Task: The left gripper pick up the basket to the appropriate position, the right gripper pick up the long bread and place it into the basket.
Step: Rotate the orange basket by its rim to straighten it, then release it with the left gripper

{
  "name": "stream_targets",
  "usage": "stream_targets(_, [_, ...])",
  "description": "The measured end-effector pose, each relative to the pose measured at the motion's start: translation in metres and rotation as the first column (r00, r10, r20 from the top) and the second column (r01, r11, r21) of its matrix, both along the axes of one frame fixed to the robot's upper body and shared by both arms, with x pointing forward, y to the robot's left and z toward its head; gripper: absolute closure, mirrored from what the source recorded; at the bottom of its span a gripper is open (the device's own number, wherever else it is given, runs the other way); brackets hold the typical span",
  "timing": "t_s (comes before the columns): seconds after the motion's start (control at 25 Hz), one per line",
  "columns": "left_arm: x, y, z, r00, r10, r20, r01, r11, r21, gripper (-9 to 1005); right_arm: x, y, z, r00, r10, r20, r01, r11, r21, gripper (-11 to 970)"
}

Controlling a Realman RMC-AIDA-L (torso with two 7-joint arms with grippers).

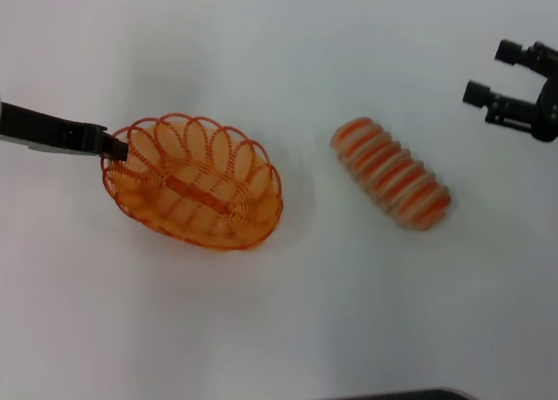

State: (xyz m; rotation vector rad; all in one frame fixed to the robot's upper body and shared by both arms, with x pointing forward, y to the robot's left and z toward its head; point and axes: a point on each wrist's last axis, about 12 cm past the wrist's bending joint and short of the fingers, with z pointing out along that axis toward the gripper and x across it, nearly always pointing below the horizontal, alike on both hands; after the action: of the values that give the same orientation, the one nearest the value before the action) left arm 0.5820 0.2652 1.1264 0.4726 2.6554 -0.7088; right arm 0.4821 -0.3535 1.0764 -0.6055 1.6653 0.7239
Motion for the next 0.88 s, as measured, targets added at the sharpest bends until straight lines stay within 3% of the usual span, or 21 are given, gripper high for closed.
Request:
stream_targets(0.44, [-0.008, 0.016, -0.007, 0.974, 0.227, 0.002, -0.222, 0.955, -0.195, 924, 0.011, -0.005, -0.002, 0.984, -0.174, 0.050, 0.168, 0.980, 0.106, 44])
stream_targets(0.88, [-0.009, 0.003, -0.028, 0.959, 0.283, 0.003, -0.276, 0.940, -0.201, 925, 0.021, -0.004, -0.006, 0.963, -0.261, 0.063, 0.251, 0.959, 0.135, 45])
